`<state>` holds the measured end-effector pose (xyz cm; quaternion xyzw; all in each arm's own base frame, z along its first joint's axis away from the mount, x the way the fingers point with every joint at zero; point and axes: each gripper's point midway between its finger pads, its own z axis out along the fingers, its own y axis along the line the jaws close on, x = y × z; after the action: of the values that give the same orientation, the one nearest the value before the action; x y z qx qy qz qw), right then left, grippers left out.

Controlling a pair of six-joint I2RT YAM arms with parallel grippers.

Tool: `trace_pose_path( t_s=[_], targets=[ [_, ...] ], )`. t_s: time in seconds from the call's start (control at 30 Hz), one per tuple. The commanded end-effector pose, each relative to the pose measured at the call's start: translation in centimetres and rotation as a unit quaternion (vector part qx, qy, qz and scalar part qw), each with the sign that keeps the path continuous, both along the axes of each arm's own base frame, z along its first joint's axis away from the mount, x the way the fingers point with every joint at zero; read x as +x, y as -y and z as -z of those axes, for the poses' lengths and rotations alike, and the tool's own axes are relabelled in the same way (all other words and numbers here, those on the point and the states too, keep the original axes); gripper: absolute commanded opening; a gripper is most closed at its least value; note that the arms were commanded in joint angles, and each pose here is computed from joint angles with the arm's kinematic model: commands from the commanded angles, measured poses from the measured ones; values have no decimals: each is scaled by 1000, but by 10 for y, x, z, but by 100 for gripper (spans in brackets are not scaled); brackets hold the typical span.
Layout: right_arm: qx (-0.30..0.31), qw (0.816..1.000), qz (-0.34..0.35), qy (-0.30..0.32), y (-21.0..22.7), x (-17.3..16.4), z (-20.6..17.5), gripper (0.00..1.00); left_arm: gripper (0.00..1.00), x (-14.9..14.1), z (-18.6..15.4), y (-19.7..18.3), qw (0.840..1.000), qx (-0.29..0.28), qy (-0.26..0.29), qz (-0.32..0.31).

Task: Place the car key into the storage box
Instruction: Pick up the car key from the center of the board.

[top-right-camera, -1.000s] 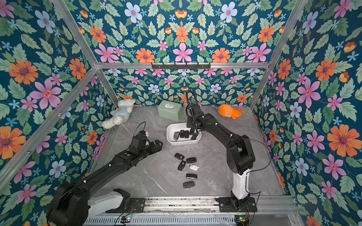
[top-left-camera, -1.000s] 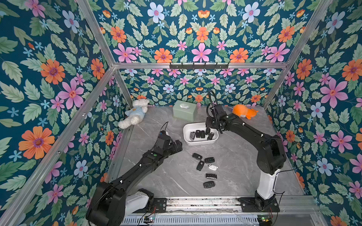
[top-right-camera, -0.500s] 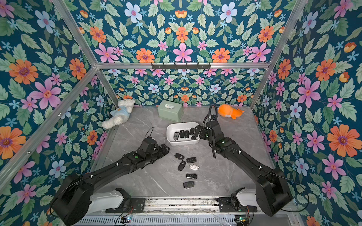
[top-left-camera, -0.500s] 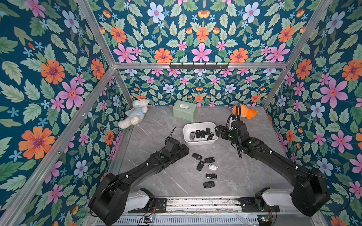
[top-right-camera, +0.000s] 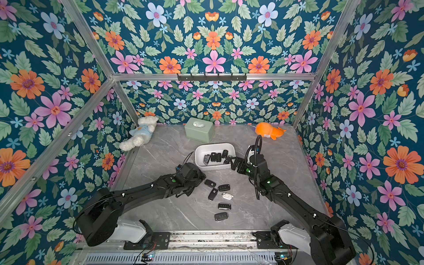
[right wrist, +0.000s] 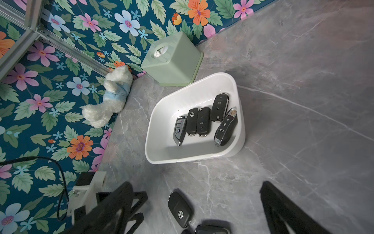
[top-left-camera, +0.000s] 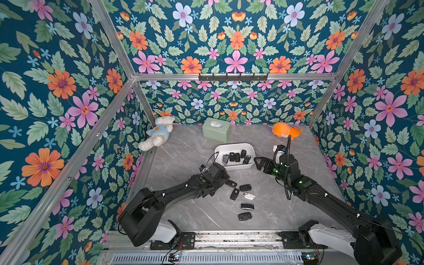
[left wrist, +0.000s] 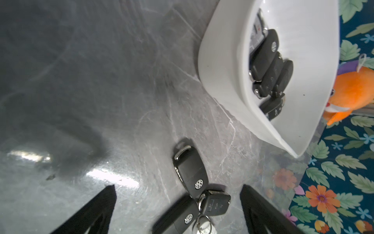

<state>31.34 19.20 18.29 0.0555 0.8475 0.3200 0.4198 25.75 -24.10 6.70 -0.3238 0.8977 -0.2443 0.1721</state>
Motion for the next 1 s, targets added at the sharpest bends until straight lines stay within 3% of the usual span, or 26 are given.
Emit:
trace_pose_path(
  t_s=[0.0,0.17,0.5,0.97],
  targets=[
    [16,1000,-3,19,-2,0,-9,99,99,-5,8,-3,998,-1,-45,-52],
    [11,1000,-2,20,1,-3,-7,99,95,2,4,19,997,17,-66,-36],
    [-9,1000,12,25,12,-6,-2,99,59,7,8,45,995,16,-82,-48],
    [-17,999,28,42,24,-13,-8,99,58,0,24,54,988,46,-132,-64]
  ],
)
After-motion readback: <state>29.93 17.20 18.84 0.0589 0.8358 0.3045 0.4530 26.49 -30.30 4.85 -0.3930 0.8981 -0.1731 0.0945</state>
